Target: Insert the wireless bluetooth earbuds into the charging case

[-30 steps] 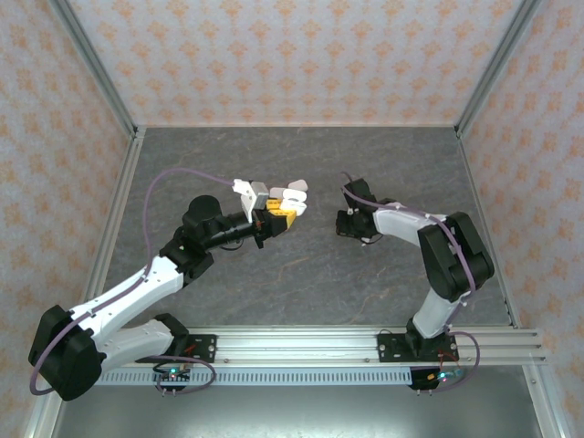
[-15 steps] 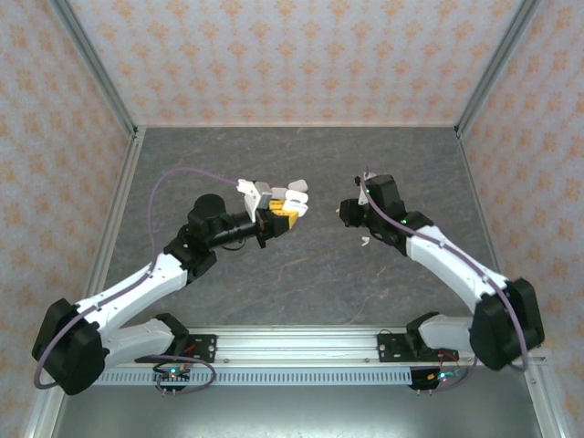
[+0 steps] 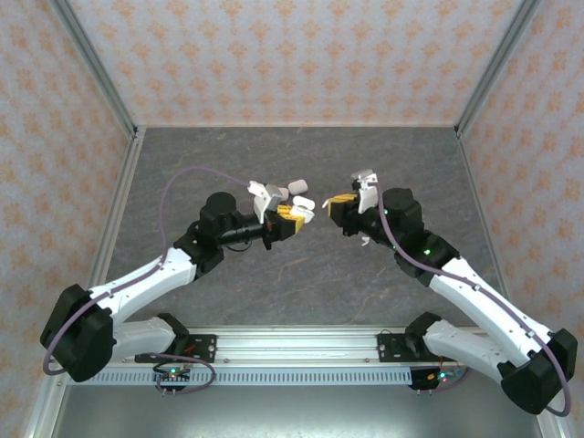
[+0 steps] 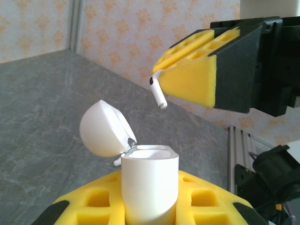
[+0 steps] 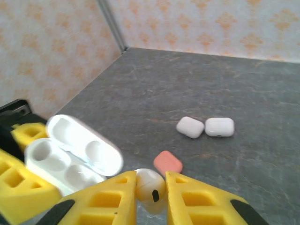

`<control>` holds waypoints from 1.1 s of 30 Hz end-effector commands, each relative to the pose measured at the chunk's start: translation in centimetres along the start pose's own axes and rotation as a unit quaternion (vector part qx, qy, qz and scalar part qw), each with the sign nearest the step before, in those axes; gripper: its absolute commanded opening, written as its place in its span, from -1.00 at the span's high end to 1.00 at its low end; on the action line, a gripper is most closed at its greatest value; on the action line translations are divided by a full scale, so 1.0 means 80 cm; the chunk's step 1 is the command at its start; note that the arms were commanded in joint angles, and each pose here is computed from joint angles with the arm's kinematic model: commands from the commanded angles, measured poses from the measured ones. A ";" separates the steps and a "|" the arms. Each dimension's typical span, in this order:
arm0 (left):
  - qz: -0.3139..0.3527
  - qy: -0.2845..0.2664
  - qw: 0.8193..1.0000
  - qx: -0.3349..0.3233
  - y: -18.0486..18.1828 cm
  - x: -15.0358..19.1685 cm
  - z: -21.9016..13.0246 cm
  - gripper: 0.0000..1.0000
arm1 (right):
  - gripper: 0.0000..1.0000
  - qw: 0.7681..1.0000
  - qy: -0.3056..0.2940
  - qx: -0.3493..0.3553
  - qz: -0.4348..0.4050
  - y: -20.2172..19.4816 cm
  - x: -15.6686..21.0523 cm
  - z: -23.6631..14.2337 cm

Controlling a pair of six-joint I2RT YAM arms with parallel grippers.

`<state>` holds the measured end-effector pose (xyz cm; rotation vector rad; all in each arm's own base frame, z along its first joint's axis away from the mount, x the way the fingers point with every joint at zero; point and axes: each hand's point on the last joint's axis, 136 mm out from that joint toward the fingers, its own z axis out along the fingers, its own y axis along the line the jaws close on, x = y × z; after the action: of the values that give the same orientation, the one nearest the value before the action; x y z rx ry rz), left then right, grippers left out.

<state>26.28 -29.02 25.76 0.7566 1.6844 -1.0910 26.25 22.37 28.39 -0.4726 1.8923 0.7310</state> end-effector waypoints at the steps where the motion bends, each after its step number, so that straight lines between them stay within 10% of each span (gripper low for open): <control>1: 0.027 -0.017 0.999 0.037 -0.025 -0.029 0.004 1.00 | 0.61 0.997 -0.044 -0.015 -0.055 0.027 -0.041 -0.012; 33: 0.039 -0.009 0.998 0.055 -0.038 -0.030 0.009 1.00 | 0.61 0.991 -0.026 -0.091 -0.090 0.079 -0.043 0.002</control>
<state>25.04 -30.49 27.03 0.8378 1.6429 -1.1417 24.40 26.44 31.10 -0.6934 1.7848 0.7505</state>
